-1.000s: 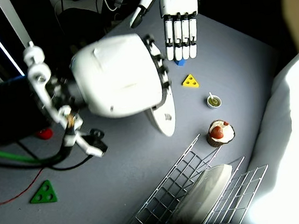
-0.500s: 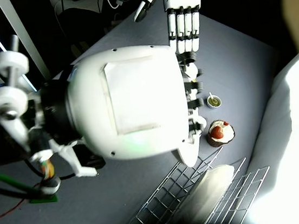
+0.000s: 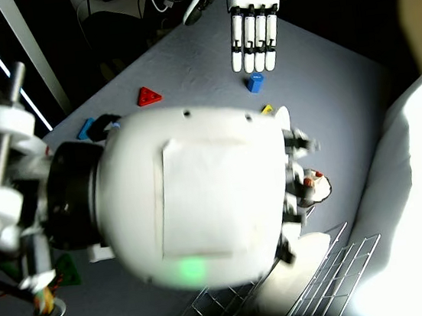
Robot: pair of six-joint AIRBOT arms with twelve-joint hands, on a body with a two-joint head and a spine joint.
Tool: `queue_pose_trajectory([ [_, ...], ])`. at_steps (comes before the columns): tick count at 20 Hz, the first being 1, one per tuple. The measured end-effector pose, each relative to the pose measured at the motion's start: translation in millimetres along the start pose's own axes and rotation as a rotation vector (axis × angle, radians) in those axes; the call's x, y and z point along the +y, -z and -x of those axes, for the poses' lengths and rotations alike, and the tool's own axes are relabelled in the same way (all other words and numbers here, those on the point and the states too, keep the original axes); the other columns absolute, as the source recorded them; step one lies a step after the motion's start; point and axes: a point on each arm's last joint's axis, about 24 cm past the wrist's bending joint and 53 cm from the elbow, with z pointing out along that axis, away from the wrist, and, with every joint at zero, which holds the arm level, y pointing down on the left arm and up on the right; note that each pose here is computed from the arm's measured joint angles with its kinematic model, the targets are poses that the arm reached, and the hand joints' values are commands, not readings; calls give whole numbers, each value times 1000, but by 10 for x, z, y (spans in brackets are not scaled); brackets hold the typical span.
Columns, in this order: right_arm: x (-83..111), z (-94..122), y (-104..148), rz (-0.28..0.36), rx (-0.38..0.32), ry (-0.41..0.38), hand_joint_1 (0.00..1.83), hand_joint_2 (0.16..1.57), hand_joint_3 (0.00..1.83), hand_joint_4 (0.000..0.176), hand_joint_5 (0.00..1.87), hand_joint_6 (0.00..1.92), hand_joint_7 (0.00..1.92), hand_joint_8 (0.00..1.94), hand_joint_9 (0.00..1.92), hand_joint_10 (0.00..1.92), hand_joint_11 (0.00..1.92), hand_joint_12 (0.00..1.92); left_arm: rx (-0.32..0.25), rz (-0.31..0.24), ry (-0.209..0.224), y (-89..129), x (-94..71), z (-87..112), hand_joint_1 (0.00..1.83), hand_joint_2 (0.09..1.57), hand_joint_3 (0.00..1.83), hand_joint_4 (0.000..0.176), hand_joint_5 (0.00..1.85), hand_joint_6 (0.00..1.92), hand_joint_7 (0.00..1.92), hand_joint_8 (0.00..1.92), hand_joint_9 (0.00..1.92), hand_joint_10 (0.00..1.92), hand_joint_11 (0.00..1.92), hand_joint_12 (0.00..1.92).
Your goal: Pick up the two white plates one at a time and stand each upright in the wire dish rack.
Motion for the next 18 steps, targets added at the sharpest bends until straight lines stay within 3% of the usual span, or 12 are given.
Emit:
queue_pose_trajectory([
  [4, 25, 64, 7, -9, -15, -24, 1384, 1089, 0, 0, 885, 1092, 1028, 759, 1086, 971, 1211, 329, 4, -41, 2, -28, -110, -24, 0, 907, 0, 0, 18, 4, 54, 4, 64, 3, 80, 5],
  [9, 6, 102, 5, -34, -26, -70, 1388, 1082, 0, 0, 885, 1046, 1059, 748, 1100, 952, 1232, 288, 50, -84, -25, -76, -259, -168, 0, 909, 1, 0, 24, 5, 63, 5, 71, 4, 84, 6],
  [10, 7, 110, 5, -36, -28, -90, 1475, 1055, 8, 0, 911, 953, 1092, 622, 1129, 767, 1046, 1135, 46, -87, -17, -89, -282, -169, 11, 905, 0, 0, 45, 11, 81, 11, 86, 9, 96, 11],
  [11, -7, 116, 4, -46, -31, -119, 1407, 1068, 0, 0, 916, 1009, 1092, 669, 1125, 868, 1049, 823, 49, -98, -14, -105, -328, -188, 1, 904, 0, 0, 35, 6, 71, 5, 81, 6, 92, 9],
  [13, -63, 100, 8, -75, -30, -140, 1389, 1079, 1, 0, 893, 1052, 1069, 729, 1101, 933, 1169, 489, 53, -108, -13, -119, -368, -208, 27, 906, 0, 0, 57, 12, 93, 12, 97, 10, 98, 11],
  [18, -200, 120, 57, -132, -35, -169, 1387, 1081, 0, 0, 906, 1071, 1059, 698, 1096, 954, 1208, 380, 57, -130, -4, -151, -468, -243, 5, 908, 0, 0, 26, 0, 47, 0, 57, 0, 76, 1],
])
